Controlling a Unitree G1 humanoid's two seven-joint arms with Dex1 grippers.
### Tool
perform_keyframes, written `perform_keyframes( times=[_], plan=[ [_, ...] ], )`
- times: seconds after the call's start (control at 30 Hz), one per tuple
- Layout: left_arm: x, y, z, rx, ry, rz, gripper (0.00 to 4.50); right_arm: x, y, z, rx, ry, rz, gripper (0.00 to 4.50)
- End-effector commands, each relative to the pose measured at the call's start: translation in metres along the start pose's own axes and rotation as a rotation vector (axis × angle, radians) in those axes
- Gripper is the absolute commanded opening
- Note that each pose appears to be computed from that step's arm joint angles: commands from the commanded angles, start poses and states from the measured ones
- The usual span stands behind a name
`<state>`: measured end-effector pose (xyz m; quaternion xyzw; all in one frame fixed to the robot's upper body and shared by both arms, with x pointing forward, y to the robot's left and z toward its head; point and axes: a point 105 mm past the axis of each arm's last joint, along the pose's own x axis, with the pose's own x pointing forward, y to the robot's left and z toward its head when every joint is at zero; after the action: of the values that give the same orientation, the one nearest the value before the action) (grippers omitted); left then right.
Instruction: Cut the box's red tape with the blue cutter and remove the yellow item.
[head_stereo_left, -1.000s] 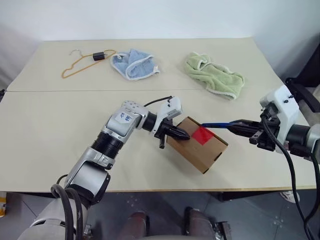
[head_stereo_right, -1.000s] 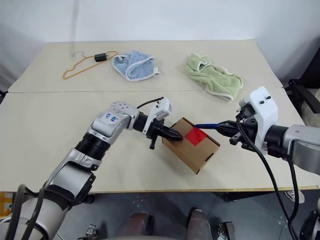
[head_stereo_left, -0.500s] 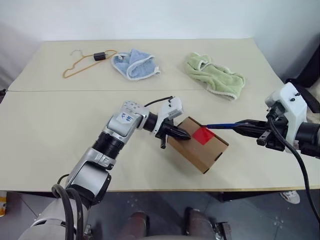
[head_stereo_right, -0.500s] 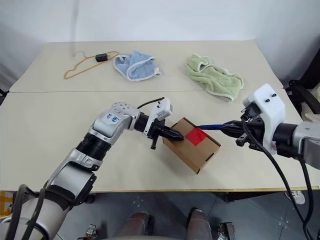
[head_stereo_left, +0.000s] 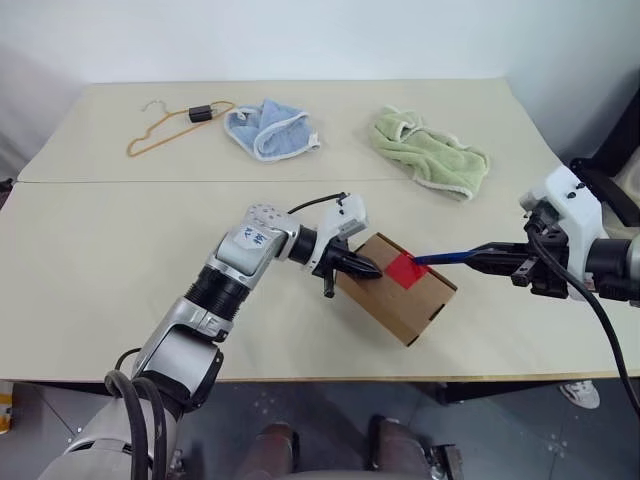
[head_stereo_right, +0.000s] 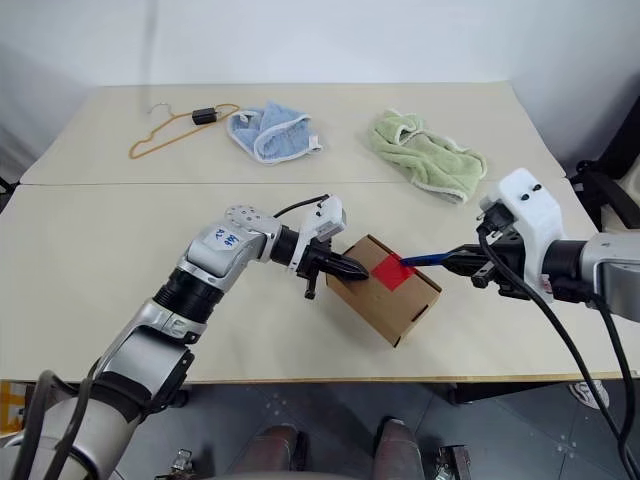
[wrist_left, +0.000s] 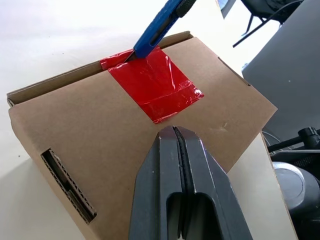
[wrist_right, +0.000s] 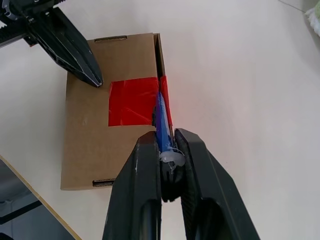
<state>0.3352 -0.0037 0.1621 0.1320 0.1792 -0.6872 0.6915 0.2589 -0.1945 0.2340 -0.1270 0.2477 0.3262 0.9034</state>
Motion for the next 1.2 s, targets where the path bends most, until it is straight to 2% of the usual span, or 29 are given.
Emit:
perform_keyframes(
  times=[0.03, 0.37, 0.5, 0.67, 0.8, 0.9, 1.03, 1.2],
  plan=[
    [0.001, 0.004, -0.019, -0.046, 0.06, 0.038, 0.0, -0.006, 0.002, 0.001, -0.025, 0.035, 0.013, 0.15],
    [0.001, 0.007, -0.022, -0.053, 0.068, 0.056, 0.0, -0.028, 0.0, -0.005, -0.035, 0.125, 0.011, 0.15],
    [0.001, 0.008, -0.022, -0.051, 0.069, 0.061, 0.0, -0.038, -0.004, -0.003, -0.041, 0.12, -0.013, 0.15],
    [0.0, 0.01, -0.023, -0.048, 0.071, 0.064, 0.0, -0.064, -0.017, 0.026, -0.044, -0.069, -0.092, 0.15],
    [0.0, 0.01, -0.023, -0.043, 0.073, 0.061, 0.0, -0.078, -0.031, 0.033, -0.017, -0.184, -0.173, 0.15],
    [0.001, 0.01, -0.022, -0.037, 0.075, 0.058, 0.0, -0.079, -0.047, 0.025, -0.013, -0.279, -0.256, 0.15],
    [0.003, 0.011, -0.02, -0.026, 0.077, 0.053, 0.0, -0.063, -0.069, -0.005, -0.007, -0.527, -0.37, 0.15],
    [0.004, 0.012, -0.018, -0.01, 0.084, 0.047, 0.0, -0.024, -0.099, -0.075, 0.058, -0.446, -0.531, 0.15]
  ],
)
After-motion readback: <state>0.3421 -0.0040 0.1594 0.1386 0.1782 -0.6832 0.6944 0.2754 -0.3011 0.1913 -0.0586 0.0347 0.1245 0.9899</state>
